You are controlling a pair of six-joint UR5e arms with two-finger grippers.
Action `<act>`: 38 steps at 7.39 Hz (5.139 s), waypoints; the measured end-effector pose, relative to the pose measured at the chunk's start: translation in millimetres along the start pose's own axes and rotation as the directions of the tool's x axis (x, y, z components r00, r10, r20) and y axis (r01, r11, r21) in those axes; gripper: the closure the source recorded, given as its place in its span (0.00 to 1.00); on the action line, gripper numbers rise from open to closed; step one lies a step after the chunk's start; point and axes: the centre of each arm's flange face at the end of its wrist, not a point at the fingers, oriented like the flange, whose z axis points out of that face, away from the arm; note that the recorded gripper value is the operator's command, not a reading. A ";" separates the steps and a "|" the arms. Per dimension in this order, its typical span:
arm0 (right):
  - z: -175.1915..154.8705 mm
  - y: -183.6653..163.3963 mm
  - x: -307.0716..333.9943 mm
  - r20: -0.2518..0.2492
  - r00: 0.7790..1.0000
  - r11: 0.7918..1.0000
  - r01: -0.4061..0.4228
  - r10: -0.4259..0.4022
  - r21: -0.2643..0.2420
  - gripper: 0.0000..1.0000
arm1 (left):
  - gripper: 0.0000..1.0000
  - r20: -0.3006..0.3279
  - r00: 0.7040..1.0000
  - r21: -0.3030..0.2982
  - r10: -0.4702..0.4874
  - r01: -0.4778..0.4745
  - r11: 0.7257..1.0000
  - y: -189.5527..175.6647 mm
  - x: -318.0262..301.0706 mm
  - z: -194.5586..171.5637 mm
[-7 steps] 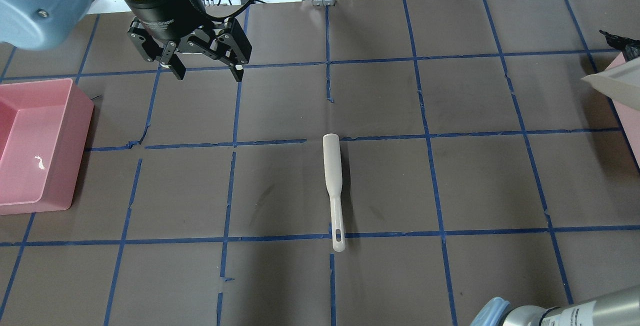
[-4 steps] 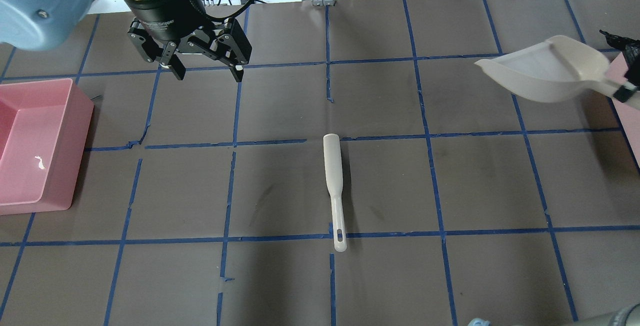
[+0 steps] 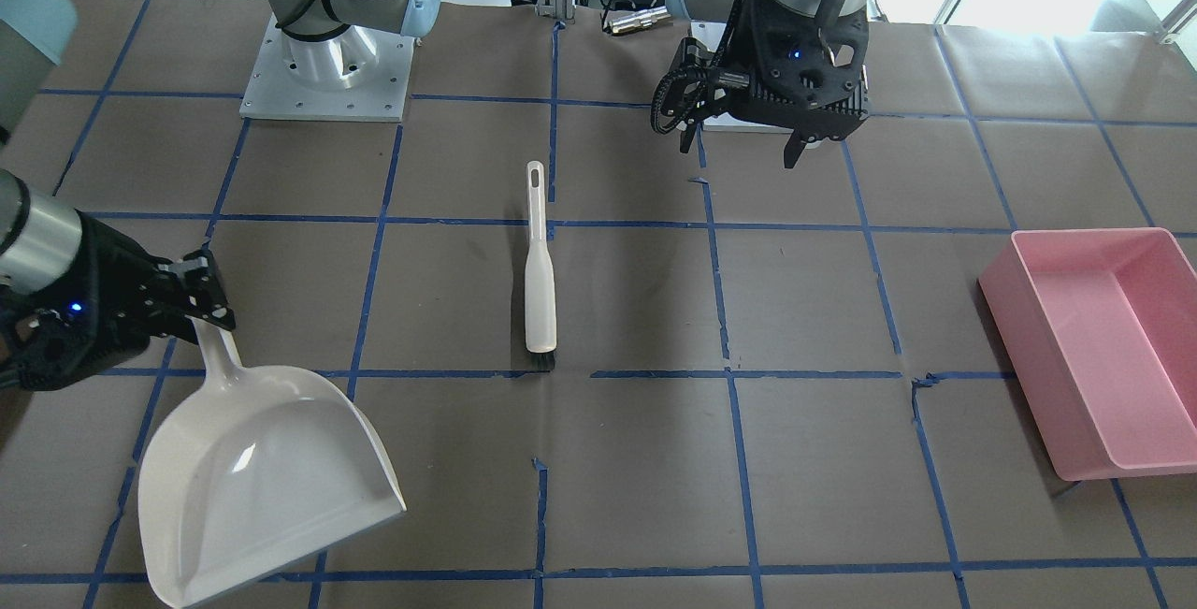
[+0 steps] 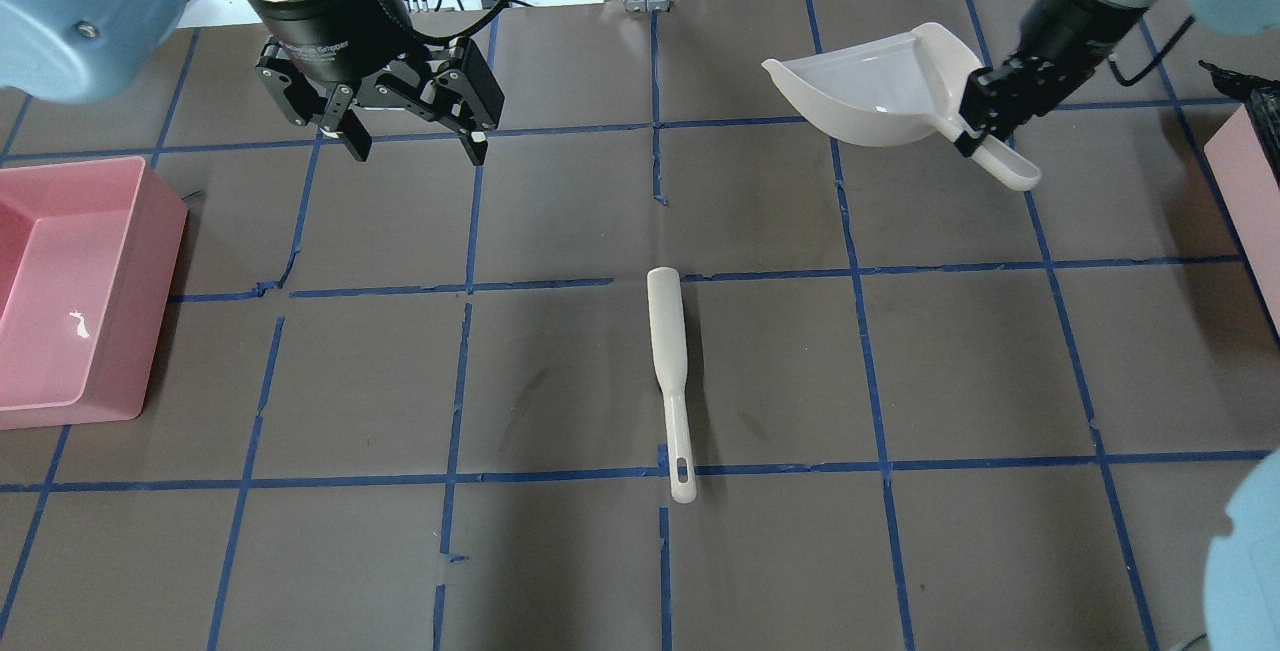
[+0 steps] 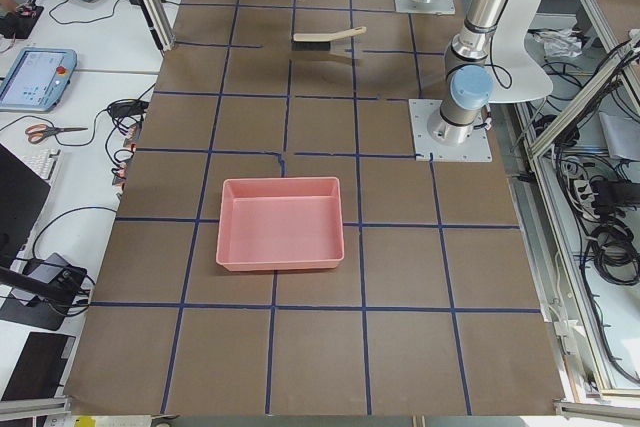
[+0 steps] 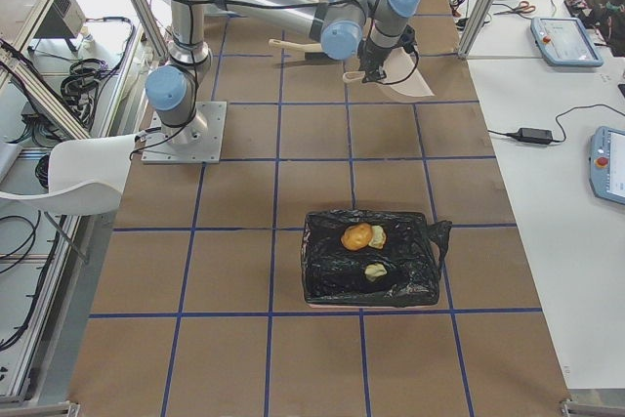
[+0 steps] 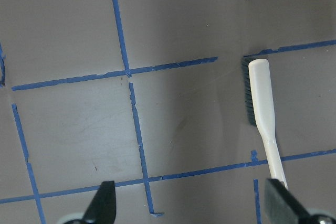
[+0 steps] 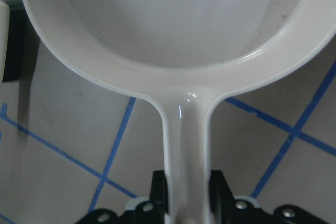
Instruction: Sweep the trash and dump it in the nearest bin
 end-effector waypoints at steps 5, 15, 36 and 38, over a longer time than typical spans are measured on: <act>68.0 -118.0 -174.8 -0.038 0.956 0.952 -0.285 0.291 0.114 0.91 | 0.00 0.000 1.000 0.000 0.000 0.000 1.000 0.0 0.0 0.0; 174.0 -123.0 -257.6 -0.112 0.947 0.954 -0.299 0.301 0.037 0.91 | 0.00 0.000 1.000 0.000 -0.001 0.001 1.000 -0.1 -0.5 0.0; -58.4 76.4 -169.4 -0.226 0.915 0.943 -0.315 0.333 0.110 0.00 | 0.00 0.019 0.996 0.001 0.085 -0.085 0.996 17.7 -16.7 5.0; -58.6 79.1 -158.4 -0.227 0.917 0.944 -0.313 0.329 0.102 0.00 | 0.00 0.017 0.997 0.004 0.073 -0.073 0.997 17.6 -22.2 4.3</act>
